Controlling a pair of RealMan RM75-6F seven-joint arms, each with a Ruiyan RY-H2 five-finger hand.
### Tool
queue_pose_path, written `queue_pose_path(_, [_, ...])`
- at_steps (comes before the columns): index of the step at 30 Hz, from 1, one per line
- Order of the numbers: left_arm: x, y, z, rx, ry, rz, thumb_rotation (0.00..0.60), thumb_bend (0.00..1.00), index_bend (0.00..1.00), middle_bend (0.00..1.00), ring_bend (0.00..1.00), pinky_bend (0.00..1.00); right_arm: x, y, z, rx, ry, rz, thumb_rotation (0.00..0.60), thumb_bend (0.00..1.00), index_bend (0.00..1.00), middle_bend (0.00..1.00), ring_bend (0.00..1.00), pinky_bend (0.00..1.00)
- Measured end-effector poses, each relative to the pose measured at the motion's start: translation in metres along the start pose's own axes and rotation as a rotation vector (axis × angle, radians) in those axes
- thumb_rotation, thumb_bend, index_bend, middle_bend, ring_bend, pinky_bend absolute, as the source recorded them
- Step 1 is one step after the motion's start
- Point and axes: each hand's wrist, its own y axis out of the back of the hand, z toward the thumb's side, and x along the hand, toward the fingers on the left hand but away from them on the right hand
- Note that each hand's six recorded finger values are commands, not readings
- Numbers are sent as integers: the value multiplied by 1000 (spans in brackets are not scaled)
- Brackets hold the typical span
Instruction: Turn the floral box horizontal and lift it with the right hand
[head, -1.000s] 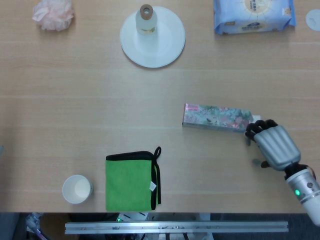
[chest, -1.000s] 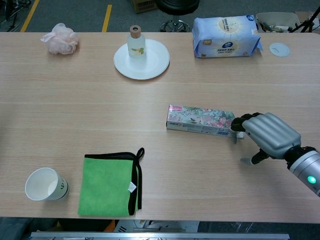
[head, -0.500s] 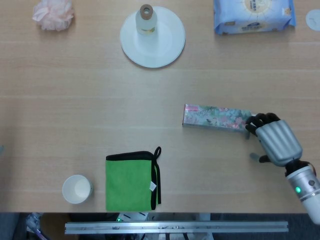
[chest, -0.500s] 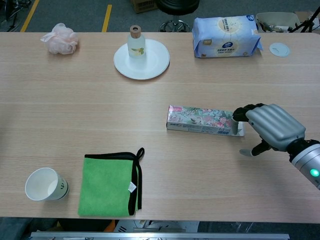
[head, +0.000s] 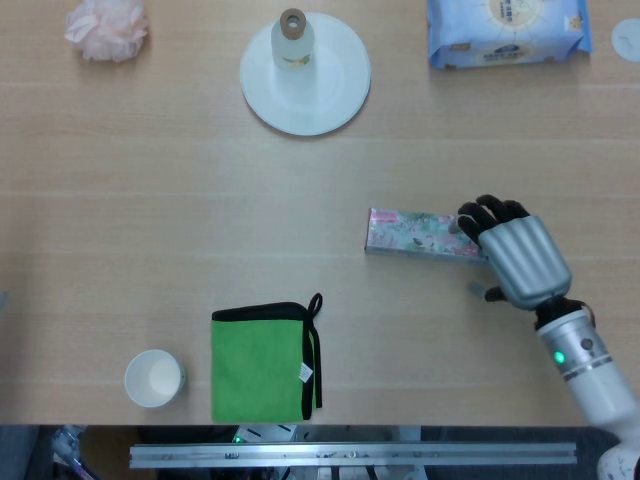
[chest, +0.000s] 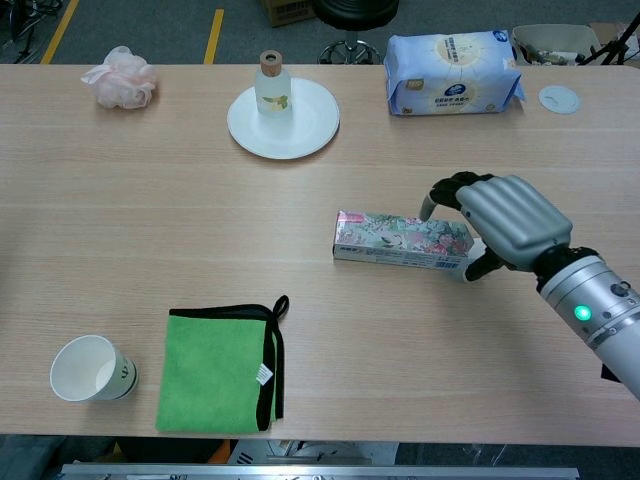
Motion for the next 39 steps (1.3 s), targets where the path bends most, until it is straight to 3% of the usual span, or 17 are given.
queue_pose_path(8, [-2,-1,-4,-6,3,-10,600,92,143,148,210,399,-21,-16,15,-3,-90,60,600,0,253,242,158,264])
queue_pose_path(20, [-6,-4,-12,-14,19,-18,600,92,143,148,209,399,-54,-28,23,-28,-204,59,600,0,253,242,157,264])
queue_pose_path(39, [-9,-6,-18,-23,37,-22,600,92,143,148,210,399,-61,-42,38,-48,-184,97,600,2,253,265,158,272])
